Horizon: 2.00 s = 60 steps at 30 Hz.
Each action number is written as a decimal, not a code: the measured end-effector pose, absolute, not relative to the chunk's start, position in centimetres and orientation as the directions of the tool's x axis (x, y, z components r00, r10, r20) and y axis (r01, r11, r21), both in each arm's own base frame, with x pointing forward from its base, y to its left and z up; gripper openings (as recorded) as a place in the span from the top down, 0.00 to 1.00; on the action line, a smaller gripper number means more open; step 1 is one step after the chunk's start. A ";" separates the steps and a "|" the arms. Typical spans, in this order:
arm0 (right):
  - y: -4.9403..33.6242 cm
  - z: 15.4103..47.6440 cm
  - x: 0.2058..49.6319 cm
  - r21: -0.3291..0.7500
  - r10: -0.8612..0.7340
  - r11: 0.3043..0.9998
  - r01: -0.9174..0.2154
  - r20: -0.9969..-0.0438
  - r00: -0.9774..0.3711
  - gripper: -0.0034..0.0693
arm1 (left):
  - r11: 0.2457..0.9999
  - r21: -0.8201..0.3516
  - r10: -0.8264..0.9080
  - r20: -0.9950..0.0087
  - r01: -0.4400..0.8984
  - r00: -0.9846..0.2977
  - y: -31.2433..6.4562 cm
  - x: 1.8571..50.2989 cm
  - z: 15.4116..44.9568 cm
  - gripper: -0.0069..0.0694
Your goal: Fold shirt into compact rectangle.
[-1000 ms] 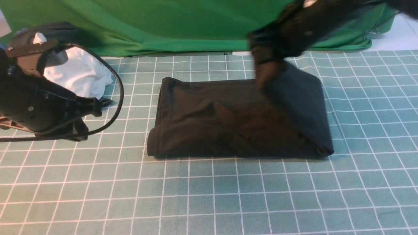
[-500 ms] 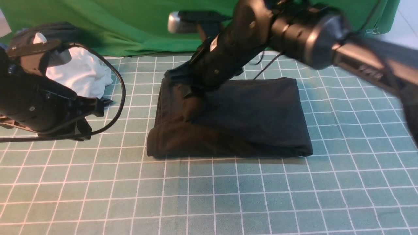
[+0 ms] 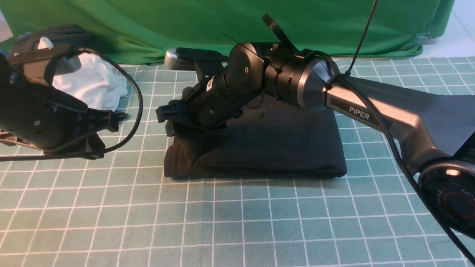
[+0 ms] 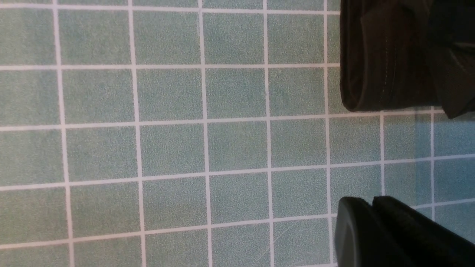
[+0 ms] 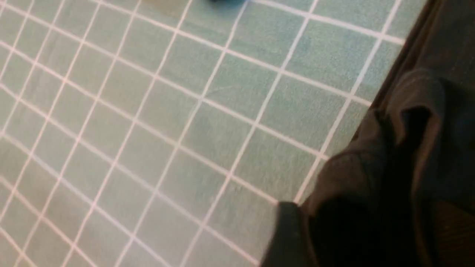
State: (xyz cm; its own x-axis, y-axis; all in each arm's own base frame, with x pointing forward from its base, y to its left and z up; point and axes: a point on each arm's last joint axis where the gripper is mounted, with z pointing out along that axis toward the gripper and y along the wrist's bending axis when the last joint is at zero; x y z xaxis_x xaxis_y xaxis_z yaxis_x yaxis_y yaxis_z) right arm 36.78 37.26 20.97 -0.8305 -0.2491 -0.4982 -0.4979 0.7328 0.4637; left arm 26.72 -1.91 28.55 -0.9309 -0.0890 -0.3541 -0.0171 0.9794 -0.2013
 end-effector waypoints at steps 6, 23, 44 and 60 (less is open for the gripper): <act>35.7 25.9 36.9 0.398 -0.358 0.687 -0.608 -0.542 -0.760 0.23 | 0.979 -0.204 -0.092 -0.358 -0.018 -0.929 -1.9 26.8 28.6 0.90; 20.0 32.5 39.3 -0.022 -0.485 0.848 -0.529 -0.433 -0.760 0.92 | 0.907 -0.387 -0.026 -0.441 0.164 -0.897 -8.7 29.1 27.9 0.90; 19.2 18.4 36.0 0.133 -0.523 0.831 -0.541 -0.145 -0.840 0.92 | 0.952 -0.294 0.019 -0.218 0.084 -0.976 -10.8 36.4 16.6 0.90; 13.7 25.6 35.4 0.108 -0.437 0.878 -0.467 -0.218 -0.873 0.92 | 0.949 -0.267 0.060 -0.367 0.168 -0.928 -10.2 34.7 23.3 0.90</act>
State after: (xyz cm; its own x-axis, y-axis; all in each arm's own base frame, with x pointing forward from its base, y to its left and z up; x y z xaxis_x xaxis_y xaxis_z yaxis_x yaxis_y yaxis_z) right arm 35.37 13.67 25.62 -0.8727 -0.4371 -0.2175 -0.4665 0.8779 0.1076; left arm 34.73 -10.20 23.32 -0.9281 0.0604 -0.3673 0.1675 0.9490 -0.2672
